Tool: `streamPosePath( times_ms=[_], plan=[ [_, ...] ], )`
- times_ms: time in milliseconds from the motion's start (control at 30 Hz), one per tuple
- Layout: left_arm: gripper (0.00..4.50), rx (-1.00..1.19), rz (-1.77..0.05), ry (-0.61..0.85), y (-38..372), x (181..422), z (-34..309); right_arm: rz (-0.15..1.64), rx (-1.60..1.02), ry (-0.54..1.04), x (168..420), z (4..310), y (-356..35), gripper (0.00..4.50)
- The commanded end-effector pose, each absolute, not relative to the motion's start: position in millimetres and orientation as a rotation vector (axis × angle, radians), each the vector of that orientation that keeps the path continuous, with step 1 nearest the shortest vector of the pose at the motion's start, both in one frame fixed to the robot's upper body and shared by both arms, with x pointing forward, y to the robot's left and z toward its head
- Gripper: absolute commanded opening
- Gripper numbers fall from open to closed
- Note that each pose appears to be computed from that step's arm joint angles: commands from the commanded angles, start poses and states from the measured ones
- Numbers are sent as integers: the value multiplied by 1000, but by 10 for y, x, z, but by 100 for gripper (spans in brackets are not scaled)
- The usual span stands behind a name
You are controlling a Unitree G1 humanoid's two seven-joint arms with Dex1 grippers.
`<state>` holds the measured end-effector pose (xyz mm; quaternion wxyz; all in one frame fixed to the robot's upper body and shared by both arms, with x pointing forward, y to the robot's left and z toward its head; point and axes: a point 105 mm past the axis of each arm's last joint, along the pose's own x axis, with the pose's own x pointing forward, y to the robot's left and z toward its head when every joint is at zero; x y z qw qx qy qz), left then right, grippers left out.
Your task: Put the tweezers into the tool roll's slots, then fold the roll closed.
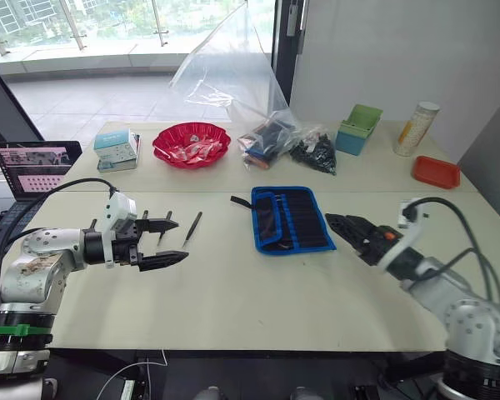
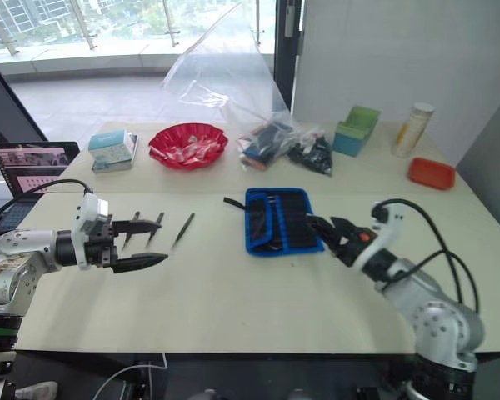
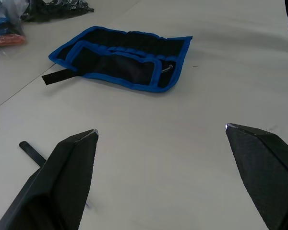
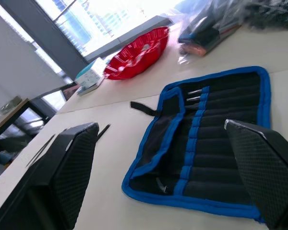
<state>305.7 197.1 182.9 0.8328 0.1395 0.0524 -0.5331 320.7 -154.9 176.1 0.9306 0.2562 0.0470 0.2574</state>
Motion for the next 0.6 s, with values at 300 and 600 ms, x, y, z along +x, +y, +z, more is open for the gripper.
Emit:
streamPosePath(
  times_ms=[300, 600],
  plan=[
    [450, 329, -1149, 53, 1715, 2947, 1901, 607, 410, 202, 3285, 1419, -749, 446],
    [450, 280, -1070, 32, 1843, 2945, 1923, 548, 400, 194, 3488, 1321, -715, 446]
  ],
)
